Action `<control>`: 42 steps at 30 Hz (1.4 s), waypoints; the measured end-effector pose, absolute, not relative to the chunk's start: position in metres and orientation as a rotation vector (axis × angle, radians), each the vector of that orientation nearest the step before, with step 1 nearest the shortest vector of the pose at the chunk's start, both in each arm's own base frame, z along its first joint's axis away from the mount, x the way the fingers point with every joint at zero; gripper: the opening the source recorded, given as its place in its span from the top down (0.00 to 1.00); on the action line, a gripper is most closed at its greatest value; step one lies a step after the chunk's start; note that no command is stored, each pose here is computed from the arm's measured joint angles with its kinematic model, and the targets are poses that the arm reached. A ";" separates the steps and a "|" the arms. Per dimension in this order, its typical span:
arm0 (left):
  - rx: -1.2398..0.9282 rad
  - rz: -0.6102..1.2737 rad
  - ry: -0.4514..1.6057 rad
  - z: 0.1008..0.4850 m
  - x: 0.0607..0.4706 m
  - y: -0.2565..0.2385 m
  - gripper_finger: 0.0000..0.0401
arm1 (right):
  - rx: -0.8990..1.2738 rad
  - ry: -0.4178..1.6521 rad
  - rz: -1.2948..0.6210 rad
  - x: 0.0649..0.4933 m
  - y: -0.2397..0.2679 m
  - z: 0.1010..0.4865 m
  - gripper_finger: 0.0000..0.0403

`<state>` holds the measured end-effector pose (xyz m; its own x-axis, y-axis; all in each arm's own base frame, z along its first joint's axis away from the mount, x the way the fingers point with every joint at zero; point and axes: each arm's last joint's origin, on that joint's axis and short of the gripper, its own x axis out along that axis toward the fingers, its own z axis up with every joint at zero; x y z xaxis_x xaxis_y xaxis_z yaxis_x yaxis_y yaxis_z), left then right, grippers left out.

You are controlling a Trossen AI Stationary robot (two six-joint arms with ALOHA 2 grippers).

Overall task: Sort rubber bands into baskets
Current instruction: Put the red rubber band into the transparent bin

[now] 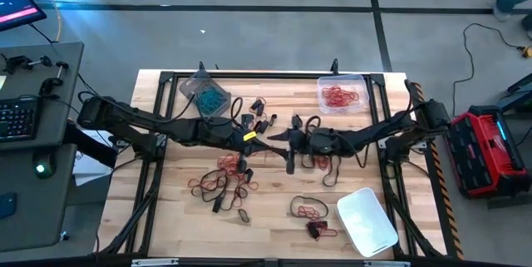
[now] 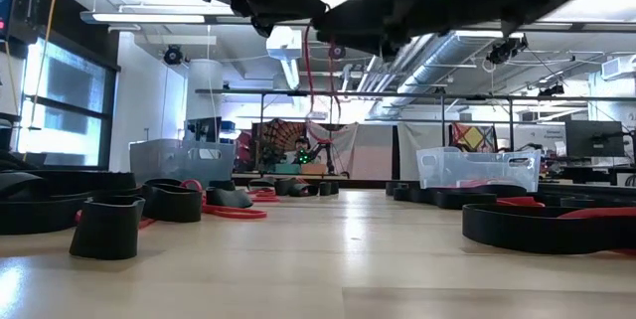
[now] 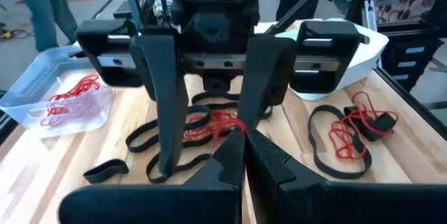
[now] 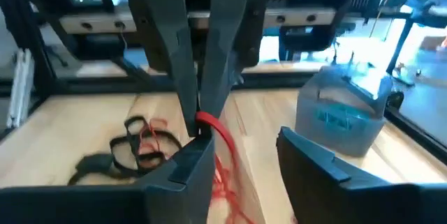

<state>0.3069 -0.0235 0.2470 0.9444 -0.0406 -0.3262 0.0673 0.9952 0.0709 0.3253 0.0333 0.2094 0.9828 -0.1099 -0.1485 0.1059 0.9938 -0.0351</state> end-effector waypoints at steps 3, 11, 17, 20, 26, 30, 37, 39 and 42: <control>0.082 -0.054 0.331 0.247 0.307 -0.023 1.00 | -0.039 0.234 -0.109 0.331 0.034 0.213 0.75; 0.109 -0.046 0.330 0.247 0.306 -0.029 0.92 | -0.058 0.316 -0.158 0.335 0.036 0.217 0.96; 0.135 -0.005 0.333 0.247 0.306 -0.029 0.80 | -0.071 0.393 -0.213 0.335 0.035 0.217 0.99; 0.133 0.005 0.333 0.247 0.306 -0.026 0.73 | -0.094 0.438 -0.266 0.331 0.033 0.221 0.99; 0.099 0.053 0.312 0.231 0.301 -0.013 0.64 | -0.140 0.487 -0.391 0.310 0.025 0.241 1.00; 0.071 0.088 0.310 0.220 0.296 -0.003 0.61 | -0.175 0.512 -0.502 0.290 0.017 0.257 1.00; 0.052 0.117 0.302 0.212 0.291 0.004 0.60 | -0.196 0.601 -0.796 0.248 -0.014 0.276 1.00; 0.065 0.119 0.298 0.212 0.291 0.005 0.60 | -0.192 0.631 -0.898 0.237 -0.026 0.277 1.00; 0.069 0.126 0.295 0.213 0.290 0.007 0.60 | -0.183 0.673 -1.007 0.225 -0.046 0.276 1.00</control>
<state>0.2900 0.0072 0.2133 0.9492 0.1334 -0.2850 -0.1133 0.9898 0.0860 0.2248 -0.0458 0.2763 0.3536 -0.8276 -0.4358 0.7193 0.5385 -0.4389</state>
